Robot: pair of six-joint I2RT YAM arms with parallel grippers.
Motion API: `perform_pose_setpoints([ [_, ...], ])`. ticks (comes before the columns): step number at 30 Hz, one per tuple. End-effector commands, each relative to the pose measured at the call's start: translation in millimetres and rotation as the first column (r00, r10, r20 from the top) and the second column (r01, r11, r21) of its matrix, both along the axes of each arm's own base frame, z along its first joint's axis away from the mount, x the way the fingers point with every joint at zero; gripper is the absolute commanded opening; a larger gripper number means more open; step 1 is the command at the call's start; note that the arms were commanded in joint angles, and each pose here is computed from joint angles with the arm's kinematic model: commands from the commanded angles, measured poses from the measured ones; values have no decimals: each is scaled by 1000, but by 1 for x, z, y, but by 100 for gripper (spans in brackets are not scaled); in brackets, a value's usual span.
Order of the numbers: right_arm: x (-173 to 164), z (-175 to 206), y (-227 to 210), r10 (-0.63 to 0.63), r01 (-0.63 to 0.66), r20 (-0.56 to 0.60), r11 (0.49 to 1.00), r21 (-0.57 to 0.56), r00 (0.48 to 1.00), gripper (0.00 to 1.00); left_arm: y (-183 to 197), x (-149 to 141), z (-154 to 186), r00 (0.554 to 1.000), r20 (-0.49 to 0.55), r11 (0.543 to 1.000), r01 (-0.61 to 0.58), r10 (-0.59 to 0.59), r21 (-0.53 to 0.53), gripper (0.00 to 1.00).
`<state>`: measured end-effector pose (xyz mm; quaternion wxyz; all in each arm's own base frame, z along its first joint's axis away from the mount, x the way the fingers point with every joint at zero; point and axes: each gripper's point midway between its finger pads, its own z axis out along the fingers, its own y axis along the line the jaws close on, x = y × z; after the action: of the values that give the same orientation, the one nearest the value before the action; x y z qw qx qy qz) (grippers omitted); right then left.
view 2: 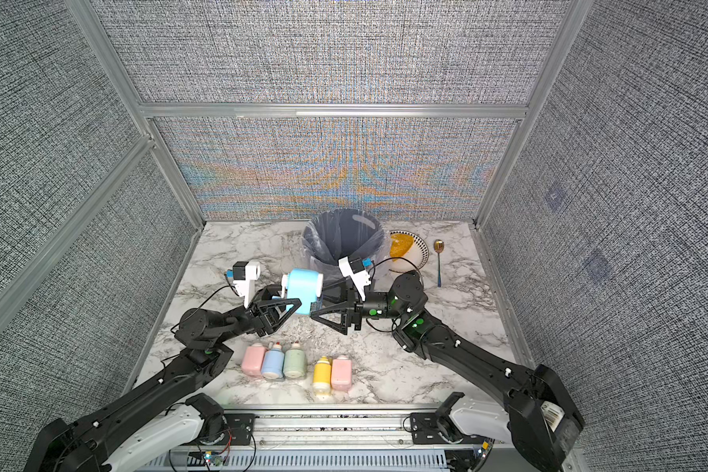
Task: Take out the pencil sharpener tray and clean the shavings
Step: Open the container of the pencil sharpener.
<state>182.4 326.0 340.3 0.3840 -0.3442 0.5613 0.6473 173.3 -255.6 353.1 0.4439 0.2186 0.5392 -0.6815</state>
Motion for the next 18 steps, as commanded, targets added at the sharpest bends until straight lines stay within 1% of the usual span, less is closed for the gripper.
perform_pose_setpoints([
  [1, -1, 6, -1, -2, 2, 25, 1000, 18, 1000, 85, 3, -3, 10, 999, 43, 999, -6, 7, -31, 16],
  [5, -1, 5, 0, 4, -5, 20, 1000, 19, 1000, 79, 3, -3, 10, 999, 41, 999, -5, 7, -32, 16],
  [8, -2, 6, 0, 10, -11, 17, 1000, 22, 1000, 78, 3, -3, 9, 999, 41, 1000, -6, 7, -31, 16],
  [16, -1, 9, 0, 6, -7, 22, 1000, 28, 1000, 77, 3, -3, 9, 999, 39, 1000, -2, 3, -30, 16],
  [18, 0, 10, -1, 3, -4, 22, 1000, 27, 1000, 81, 3, -3, 9, 999, 37, 1000, -2, 3, -30, 16],
])
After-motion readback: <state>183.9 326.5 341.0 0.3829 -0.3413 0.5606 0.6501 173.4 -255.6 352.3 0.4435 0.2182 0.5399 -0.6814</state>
